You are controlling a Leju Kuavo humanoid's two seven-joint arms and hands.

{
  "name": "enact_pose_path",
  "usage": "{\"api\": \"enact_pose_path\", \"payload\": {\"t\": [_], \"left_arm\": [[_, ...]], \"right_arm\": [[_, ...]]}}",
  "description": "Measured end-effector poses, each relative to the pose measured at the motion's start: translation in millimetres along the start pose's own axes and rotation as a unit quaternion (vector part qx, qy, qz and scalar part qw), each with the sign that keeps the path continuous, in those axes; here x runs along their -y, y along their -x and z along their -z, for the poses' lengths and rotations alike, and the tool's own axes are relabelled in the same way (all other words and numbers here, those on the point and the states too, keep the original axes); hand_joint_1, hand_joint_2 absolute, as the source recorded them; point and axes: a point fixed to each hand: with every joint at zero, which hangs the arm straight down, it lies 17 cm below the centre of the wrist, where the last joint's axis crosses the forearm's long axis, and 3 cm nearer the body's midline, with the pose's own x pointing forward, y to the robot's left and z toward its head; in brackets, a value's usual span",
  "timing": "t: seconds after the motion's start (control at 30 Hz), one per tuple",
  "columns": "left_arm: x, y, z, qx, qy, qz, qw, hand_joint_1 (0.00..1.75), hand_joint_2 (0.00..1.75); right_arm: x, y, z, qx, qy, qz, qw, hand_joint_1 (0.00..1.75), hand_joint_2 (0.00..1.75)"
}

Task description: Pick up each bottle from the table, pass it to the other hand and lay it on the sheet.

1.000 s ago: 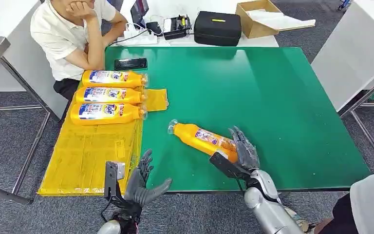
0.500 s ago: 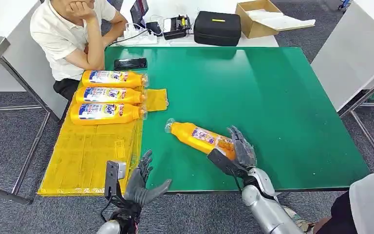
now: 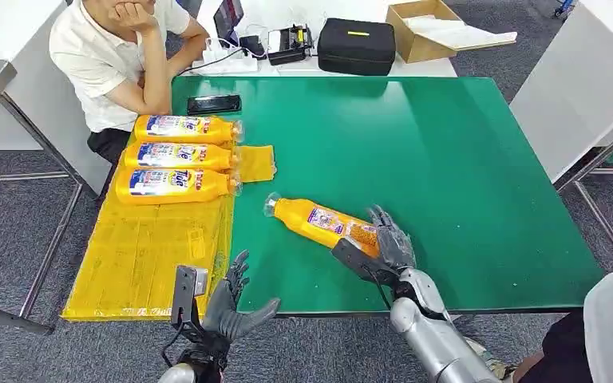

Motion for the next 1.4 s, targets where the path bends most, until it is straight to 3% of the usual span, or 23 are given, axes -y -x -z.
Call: {"api": "enact_pose_path", "payload": {"t": [0.37,0.67,0.93,1.4], "left_arm": [[-4,3,-3,-0.003,-0.005,-0.005,1.0,0.0,1.75],[-8,2,-3,-0.002,-0.009,-0.005,1.0,0.0,1.75],[-9,2,-3,-0.004,-0.01,-0.01,1.0,0.0,1.75],[-9,2,-3,-0.003,-0.009,-0.011,1.0,0.0,1.75]], "right_arm": [[22,33,-6,-0.017,-0.026,-0.027,0.999,0.0,1.75],[30,67,-12,-0.041,-0.091,-0.021,0.995,0.0,1.75],[48,59,0,-0.025,-0.083,-0.017,0.996,0.0,1.75],[37,33,10,-0.001,-0.073,-0.012,0.997,0.0,1.75]]}}
